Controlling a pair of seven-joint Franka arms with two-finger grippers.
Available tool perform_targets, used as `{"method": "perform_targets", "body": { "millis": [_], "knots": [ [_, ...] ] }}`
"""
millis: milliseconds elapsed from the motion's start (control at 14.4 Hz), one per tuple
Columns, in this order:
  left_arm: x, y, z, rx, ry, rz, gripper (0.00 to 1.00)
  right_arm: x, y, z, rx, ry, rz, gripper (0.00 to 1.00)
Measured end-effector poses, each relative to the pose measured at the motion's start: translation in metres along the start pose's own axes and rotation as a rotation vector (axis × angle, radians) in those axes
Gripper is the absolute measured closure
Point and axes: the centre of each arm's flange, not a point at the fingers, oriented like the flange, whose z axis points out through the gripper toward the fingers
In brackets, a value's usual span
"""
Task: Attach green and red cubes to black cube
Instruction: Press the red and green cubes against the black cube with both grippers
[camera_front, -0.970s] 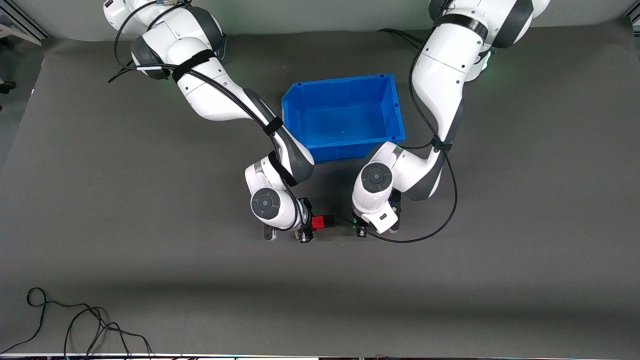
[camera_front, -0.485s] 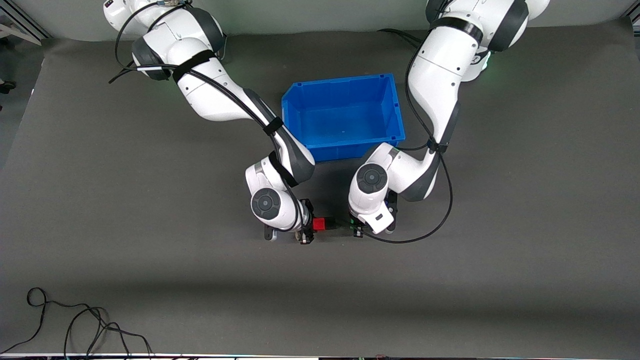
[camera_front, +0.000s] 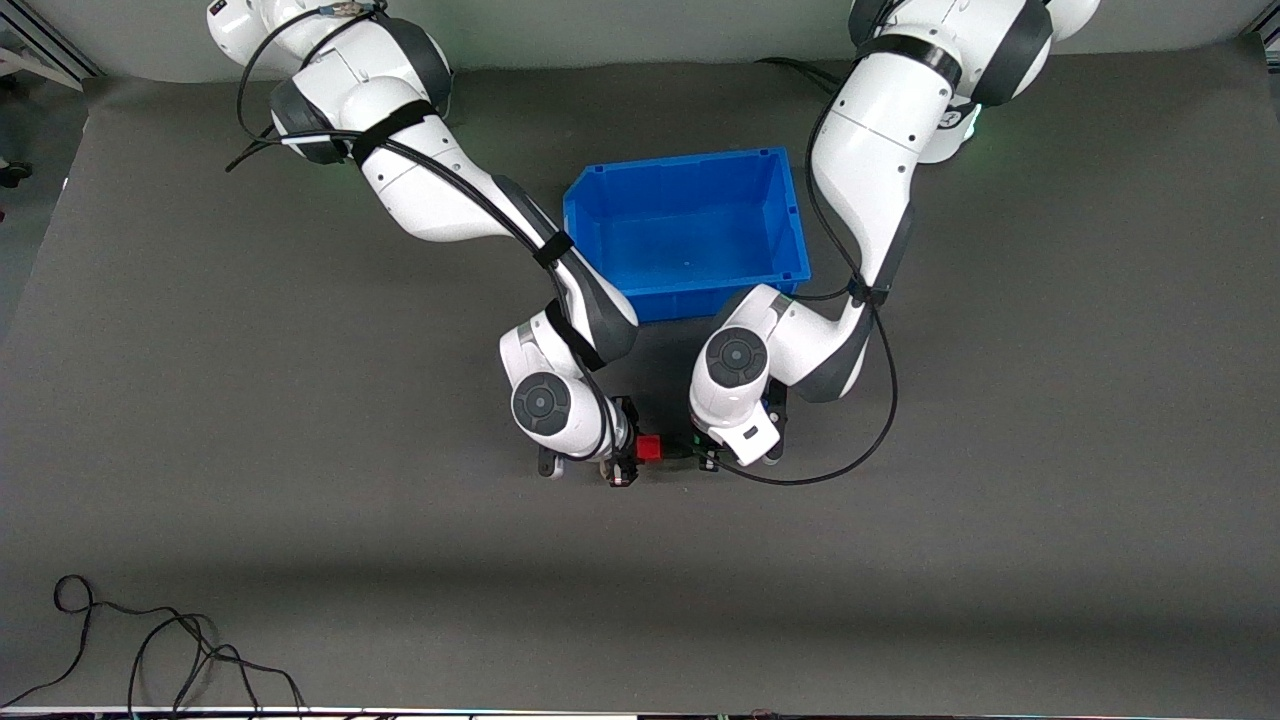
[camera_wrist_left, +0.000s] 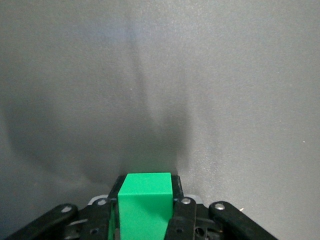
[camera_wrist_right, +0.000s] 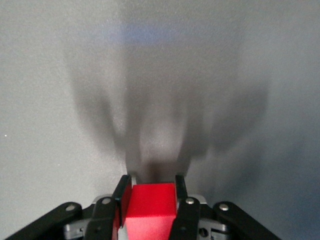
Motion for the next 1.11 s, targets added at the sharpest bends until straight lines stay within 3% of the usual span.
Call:
{"method": "perform_targets", "body": {
  "millis": [693, 832, 1040, 1109],
  "knots": [
    [-0.0022, 0.0032, -0.0008, -0.003, -0.004, 0.0, 0.63, -0.0069, 0.0025, 0.0036, -0.001, -0.013, -0.003, 0.61],
    [-0.0027, 0.0039, -0.0016, -0.004, -0.005, 0.0, 0.49, -0.0071, 0.0028, 0.0038, -0.002, -0.014, -0.003, 0.61],
    [-0.0028, 0.0042, -0.0021, -0.004, -0.005, 0.0, 0.19, -0.0073, 0.003, 0.0039, -0.002, -0.014, -0.004, 0.59],
    [-0.0027, 0.0047, -0.0026, -0.005, -0.005, 0.0, 0.09, -0.0073, 0.0029, 0.0038, -0.002, -0.014, -0.004, 0.5]
  ]
}}
